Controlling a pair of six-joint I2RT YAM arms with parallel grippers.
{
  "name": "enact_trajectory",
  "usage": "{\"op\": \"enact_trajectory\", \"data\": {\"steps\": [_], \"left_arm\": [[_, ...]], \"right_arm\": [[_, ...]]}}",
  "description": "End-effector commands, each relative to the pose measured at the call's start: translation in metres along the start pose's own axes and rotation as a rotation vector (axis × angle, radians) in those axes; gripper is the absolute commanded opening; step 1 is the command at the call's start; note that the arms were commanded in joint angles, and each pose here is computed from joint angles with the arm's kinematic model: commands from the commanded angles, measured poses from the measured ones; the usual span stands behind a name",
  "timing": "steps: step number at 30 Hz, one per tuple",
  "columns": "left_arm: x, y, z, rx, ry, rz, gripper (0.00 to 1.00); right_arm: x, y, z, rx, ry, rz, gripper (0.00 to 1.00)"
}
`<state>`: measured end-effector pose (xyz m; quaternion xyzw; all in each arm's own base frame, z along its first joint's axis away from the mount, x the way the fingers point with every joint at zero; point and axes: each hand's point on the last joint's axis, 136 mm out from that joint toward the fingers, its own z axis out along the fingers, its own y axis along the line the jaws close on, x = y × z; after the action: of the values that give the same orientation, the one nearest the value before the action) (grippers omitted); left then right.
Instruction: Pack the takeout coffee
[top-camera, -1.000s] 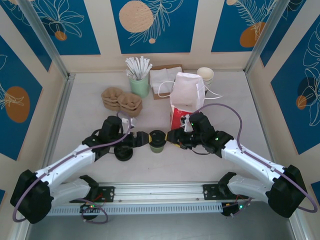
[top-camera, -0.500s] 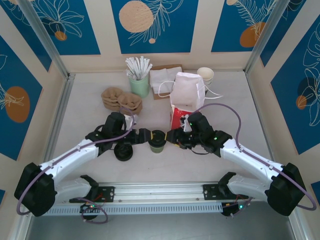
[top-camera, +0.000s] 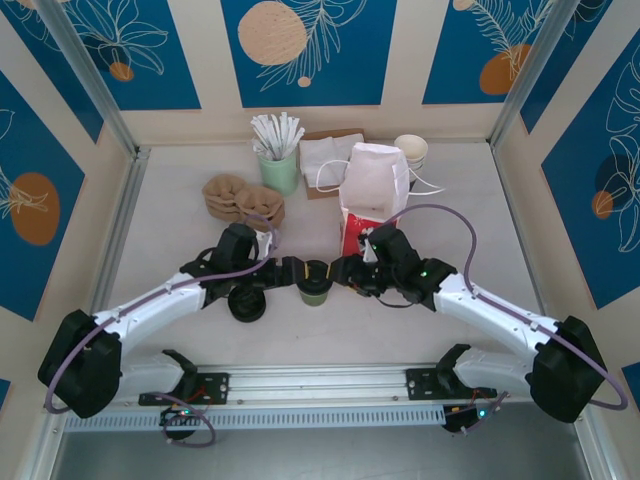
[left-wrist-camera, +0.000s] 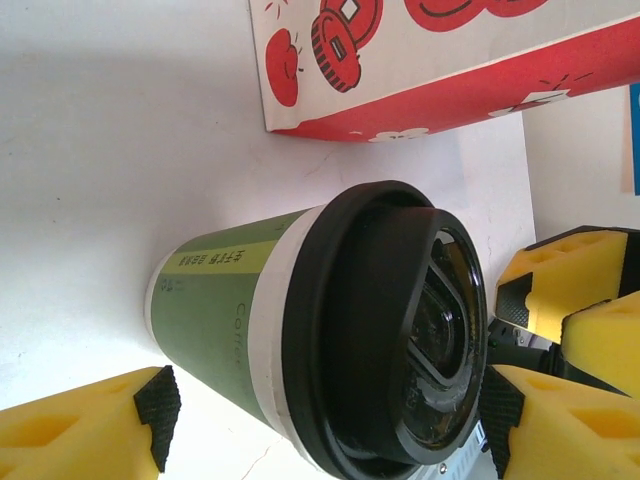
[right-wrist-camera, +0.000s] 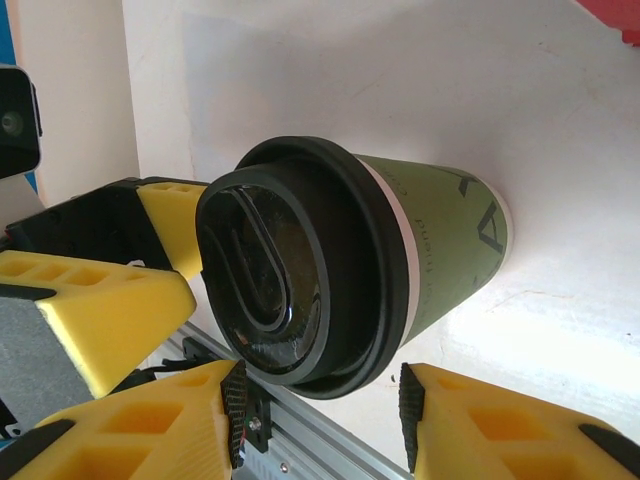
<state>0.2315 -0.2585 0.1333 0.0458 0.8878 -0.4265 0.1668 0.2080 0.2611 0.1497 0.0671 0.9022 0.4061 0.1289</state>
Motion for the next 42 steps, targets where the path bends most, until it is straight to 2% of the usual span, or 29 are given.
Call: {"op": "enact_trajectory", "data": {"steps": [1,11,30,38,42], "left_arm": [[-0.001,0.001,0.001,0.007,-0.004,0.029,0.79],[0.007,0.016,0.001,-0.048,0.003,0.003,0.74],[0.008,0.023,-0.002,-0.094,0.004,-0.005,0.68],[0.010,0.025,0.004,-0.087,0.027,-0.014,0.58],[0.011,0.025,0.005,-0.082,0.033,-0.014,0.57]], "right_arm": [[-0.005,0.010,0.000,-0.011,-0.019,0.000,0.47],[-0.007,0.006,0.006,0.009,-0.014,0.016,0.47],[-0.007,0.008,0.014,0.017,0.002,0.005,0.47],[-0.006,0.009,0.017,0.027,0.012,-0.003,0.47],[-0.006,0.007,0.019,0.036,0.016,-0.001,0.47]]}}
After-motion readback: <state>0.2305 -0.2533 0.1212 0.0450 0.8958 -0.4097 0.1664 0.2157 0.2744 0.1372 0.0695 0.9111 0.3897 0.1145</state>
